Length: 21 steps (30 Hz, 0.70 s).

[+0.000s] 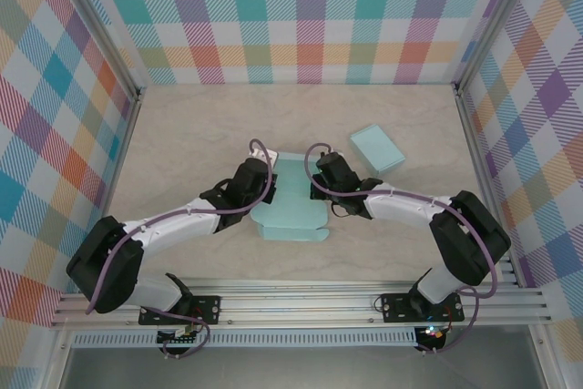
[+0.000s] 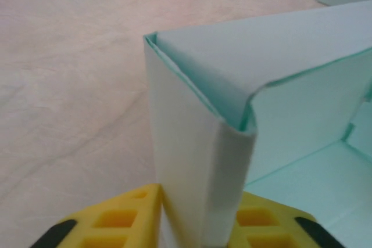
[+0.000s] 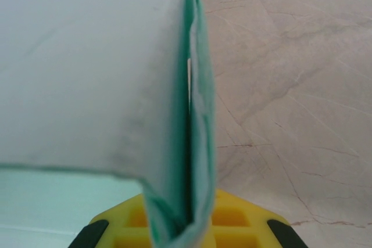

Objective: Fold the paper box

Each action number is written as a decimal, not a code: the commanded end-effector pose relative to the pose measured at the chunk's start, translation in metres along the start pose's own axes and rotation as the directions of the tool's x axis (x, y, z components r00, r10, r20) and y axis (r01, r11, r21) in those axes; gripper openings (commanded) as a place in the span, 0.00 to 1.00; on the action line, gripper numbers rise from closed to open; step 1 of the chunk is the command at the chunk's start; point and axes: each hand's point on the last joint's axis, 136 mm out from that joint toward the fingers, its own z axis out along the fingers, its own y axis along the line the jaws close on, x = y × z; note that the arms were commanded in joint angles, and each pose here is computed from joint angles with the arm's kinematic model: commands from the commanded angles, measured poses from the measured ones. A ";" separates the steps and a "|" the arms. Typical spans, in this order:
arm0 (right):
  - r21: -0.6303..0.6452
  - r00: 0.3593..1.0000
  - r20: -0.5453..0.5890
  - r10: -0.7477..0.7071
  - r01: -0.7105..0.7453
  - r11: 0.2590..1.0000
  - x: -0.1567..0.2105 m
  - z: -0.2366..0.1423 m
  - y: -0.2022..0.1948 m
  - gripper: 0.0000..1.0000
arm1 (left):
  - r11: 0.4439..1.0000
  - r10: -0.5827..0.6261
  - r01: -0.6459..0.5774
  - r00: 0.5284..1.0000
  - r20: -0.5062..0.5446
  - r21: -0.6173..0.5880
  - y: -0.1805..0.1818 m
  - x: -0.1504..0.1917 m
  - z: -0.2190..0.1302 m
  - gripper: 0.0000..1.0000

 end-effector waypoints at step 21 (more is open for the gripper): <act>-0.001 0.991 -0.089 0.098 -0.098 0.995 0.005 0.017 0.029 0.00 | 0.734 -0.284 0.308 0.949 0.138 -0.605 0.089 0.000 -0.035 0.07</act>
